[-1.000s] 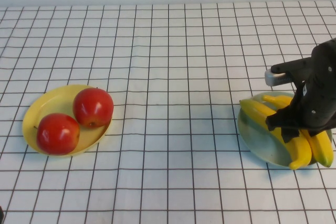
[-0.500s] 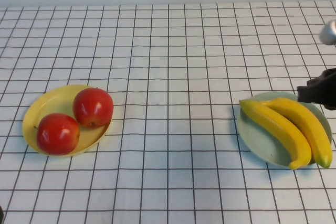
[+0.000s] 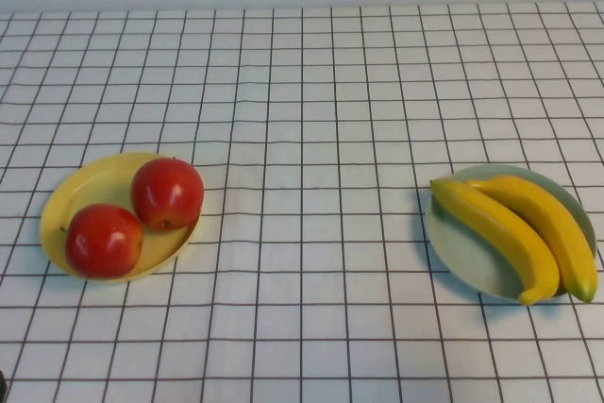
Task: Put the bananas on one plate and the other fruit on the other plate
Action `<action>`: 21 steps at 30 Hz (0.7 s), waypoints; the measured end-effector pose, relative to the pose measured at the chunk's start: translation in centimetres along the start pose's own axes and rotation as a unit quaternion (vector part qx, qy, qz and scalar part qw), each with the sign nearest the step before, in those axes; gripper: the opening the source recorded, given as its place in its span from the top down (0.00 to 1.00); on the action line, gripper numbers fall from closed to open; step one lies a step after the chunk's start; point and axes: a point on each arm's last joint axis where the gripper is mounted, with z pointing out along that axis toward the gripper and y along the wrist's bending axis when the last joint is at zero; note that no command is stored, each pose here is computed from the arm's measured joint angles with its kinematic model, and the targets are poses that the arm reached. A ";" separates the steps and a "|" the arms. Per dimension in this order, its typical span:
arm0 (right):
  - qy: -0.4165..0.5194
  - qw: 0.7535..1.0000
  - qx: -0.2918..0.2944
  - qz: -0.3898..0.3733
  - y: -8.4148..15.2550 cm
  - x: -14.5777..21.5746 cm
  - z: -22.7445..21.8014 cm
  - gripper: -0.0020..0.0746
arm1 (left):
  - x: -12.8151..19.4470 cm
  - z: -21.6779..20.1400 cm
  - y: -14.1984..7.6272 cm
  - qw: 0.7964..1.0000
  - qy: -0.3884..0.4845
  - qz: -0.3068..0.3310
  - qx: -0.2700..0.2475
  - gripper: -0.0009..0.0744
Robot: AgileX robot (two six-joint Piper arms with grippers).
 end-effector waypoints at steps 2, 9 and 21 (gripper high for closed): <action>-0.029 1.000 -0.006 -0.011 -0.3 1.3 -0.4 0.99 | 0.0 0.0 0.0 1.000 0.000 0.000 0.000 0.99; -0.150 0.987 -0.026 -0.058 -1.2 4.9 -0.8 0.99 | 0.0 0.0 0.0 1.000 0.000 0.000 0.000 0.99; -0.109 0.994 0.011 -0.012 -2.6 8.2 -1.3 0.99 | 0.0 0.0 0.0 1.000 0.000 0.000 0.000 0.99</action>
